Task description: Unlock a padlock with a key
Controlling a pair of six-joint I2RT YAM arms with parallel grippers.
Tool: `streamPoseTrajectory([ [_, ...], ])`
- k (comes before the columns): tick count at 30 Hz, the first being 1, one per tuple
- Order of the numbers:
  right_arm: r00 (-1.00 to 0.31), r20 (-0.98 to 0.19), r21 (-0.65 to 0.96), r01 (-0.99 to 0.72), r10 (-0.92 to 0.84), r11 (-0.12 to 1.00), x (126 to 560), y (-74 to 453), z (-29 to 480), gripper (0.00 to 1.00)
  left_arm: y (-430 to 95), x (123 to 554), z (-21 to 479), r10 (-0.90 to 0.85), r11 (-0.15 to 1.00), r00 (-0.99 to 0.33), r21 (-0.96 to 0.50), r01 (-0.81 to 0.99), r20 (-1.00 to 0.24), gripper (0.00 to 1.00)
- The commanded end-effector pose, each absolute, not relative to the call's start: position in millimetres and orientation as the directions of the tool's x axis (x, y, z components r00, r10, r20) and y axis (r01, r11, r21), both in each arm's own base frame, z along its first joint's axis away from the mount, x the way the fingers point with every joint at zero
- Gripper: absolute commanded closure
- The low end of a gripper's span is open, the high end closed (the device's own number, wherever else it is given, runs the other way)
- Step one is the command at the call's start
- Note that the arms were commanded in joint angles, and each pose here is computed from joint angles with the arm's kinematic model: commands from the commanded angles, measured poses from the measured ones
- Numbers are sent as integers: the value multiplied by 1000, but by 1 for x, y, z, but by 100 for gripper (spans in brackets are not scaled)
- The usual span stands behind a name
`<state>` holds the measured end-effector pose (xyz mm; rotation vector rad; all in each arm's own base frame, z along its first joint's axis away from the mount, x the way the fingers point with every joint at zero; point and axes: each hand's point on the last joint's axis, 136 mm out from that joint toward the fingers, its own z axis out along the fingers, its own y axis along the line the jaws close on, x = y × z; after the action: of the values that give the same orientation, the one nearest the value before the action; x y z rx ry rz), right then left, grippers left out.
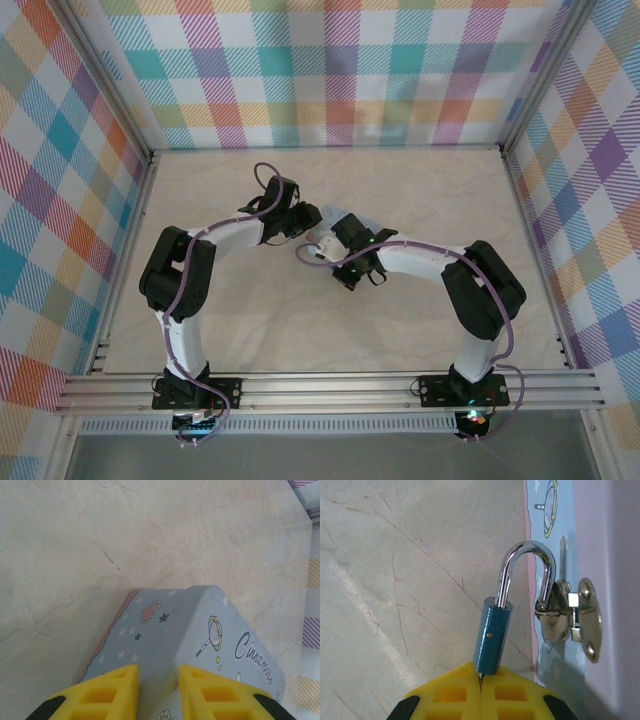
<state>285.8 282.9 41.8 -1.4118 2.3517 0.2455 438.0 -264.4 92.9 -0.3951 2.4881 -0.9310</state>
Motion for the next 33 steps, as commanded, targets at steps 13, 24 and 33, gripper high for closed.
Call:
streamPoseTrajectory([
  [13, -351, -518, -53, -897, -780, 439, 293, 311, 72, 100, -256, 430, 80, -418, 732, -865, -666, -142, -276, 72],
  [24, -354, -546, -36, -896, -760, 443, 283, 310, 79, 100, -236, 430, 81, -465, 725, -840, -664, -181, -278, 62],
  [33, -351, -603, -11, -895, -717, 447, 270, 309, 104, 100, -201, 426, 103, -518, 708, -794, -680, -189, -319, 41],
])
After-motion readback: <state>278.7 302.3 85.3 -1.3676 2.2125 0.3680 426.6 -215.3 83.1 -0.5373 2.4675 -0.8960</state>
